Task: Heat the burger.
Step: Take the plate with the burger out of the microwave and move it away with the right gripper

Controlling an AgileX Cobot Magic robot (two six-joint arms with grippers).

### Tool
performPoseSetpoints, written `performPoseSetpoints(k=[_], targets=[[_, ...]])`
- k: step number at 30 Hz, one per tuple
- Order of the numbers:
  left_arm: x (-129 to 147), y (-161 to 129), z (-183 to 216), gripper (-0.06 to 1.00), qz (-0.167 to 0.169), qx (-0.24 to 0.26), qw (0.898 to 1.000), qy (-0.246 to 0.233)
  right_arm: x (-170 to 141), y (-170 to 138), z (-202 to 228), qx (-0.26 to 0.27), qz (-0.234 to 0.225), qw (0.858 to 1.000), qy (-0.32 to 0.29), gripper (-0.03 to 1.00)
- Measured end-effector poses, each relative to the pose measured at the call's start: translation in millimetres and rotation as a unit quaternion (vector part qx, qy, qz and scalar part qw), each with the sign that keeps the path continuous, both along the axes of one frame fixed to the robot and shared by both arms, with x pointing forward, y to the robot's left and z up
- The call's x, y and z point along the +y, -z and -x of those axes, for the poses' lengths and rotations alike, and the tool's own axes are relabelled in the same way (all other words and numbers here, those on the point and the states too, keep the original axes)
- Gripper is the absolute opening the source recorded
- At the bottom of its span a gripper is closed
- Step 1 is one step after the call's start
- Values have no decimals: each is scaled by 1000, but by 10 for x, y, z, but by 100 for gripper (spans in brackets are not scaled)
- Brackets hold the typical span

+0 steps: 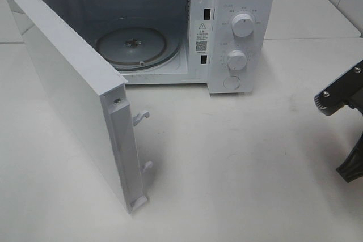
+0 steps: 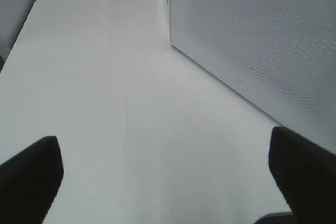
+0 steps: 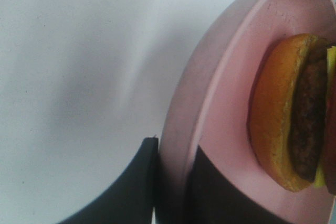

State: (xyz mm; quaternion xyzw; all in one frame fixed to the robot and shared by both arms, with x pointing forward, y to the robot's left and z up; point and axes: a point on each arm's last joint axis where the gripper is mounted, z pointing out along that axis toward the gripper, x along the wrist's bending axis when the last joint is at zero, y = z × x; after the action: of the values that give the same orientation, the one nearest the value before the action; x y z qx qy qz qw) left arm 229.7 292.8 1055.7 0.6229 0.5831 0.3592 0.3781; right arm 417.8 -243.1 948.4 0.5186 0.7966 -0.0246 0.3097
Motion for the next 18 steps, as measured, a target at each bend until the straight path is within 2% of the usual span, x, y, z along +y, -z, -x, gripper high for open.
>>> performPoseSetpoints(k=[1, 9, 18], targets=[[0, 0, 0, 99, 0, 0, 1000, 0, 10, 59, -28, -1, 0, 1000, 15, 12], [0, 0, 0, 99, 0, 0, 1000, 0, 47, 233, -115, -1, 9, 1000, 30, 12], [0, 0, 0, 99, 0, 0, 1000, 0, 80, 582, -211, 11, 32, 998, 59, 12]])
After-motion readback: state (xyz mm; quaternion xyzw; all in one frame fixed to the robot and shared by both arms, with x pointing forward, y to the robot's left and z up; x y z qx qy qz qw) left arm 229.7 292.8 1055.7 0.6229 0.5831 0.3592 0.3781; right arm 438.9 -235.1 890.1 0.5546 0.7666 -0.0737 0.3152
